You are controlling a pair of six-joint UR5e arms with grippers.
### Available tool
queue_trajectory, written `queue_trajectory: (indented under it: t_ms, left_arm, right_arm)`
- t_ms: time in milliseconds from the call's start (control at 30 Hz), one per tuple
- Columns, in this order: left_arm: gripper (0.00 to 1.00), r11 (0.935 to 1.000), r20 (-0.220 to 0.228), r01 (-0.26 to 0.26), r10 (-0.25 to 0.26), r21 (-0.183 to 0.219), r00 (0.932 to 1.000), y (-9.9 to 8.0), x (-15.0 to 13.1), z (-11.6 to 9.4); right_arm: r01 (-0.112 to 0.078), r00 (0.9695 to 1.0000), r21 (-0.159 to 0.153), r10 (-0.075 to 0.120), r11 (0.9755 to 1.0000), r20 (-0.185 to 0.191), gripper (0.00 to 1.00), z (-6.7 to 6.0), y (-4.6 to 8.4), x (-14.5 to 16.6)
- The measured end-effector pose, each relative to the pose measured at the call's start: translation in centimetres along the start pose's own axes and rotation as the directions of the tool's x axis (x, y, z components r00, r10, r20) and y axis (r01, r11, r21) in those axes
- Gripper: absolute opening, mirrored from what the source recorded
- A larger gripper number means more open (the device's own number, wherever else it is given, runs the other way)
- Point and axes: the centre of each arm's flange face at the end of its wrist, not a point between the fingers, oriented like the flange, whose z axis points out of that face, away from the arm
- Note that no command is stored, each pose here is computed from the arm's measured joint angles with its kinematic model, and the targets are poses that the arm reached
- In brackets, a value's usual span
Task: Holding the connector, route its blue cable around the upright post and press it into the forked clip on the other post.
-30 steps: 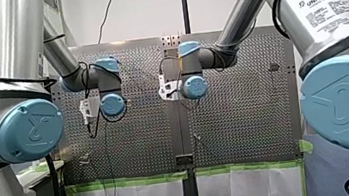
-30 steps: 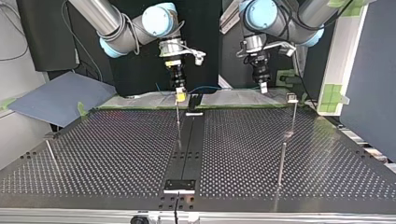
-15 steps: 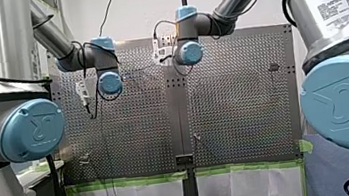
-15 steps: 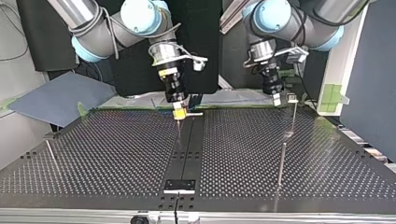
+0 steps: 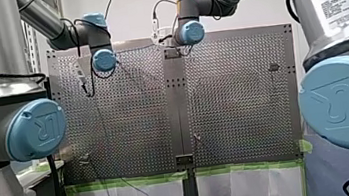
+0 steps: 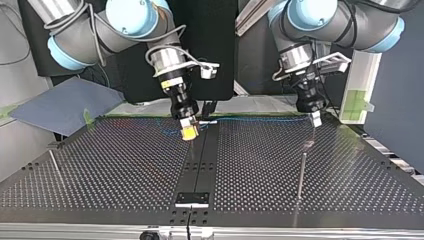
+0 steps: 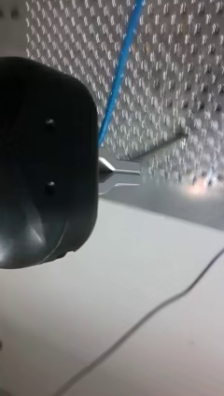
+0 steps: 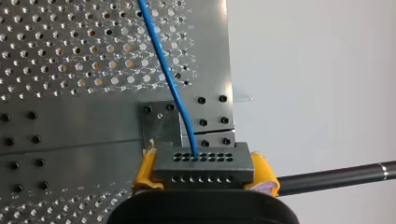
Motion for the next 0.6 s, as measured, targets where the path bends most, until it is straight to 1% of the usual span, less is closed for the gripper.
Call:
queue_trajectory:
  t_ms: [100, 233, 400, 600]
  left_arm:
    - [0.0, 0.9999, 0.008, 0.01, -0.01, -0.002, 0.9999, -0.2, -1.1, 0.8]
    - [0.0, 0.9999, 0.003, 0.012, -0.012, 0.005, 0.9999, -0.6, -1.9, 1.8]
    - [0.0, 0.9999, 0.003, 0.012, -0.012, -0.004, 0.9999, -0.7, -3.1, 3.4]
    - [0.0, 1.0, 0.008, 0.002, -0.002, -0.003, 1.0, -0.2, -4.9, 5.9]
  right_arm:
    - [0.002, 0.9999, 0.004, -0.002, 1.0, 0.011, 0.0, 0.4, 0.5, -0.4]
    - [0.007, 0.9993, 0.013, -0.008, 0.9999, 0.037, 0.0, 1.2, 1.0, -1.3]
    - [0.009, 0.9979, 0.029, -0.011, 0.9995, 0.064, 0.0, 2.6, 1.3, -2.5]
    - [0.008, 0.9975, 0.047, -0.011, 0.9989, 0.069, 0.0, 4.2, 1.2, -3.1]
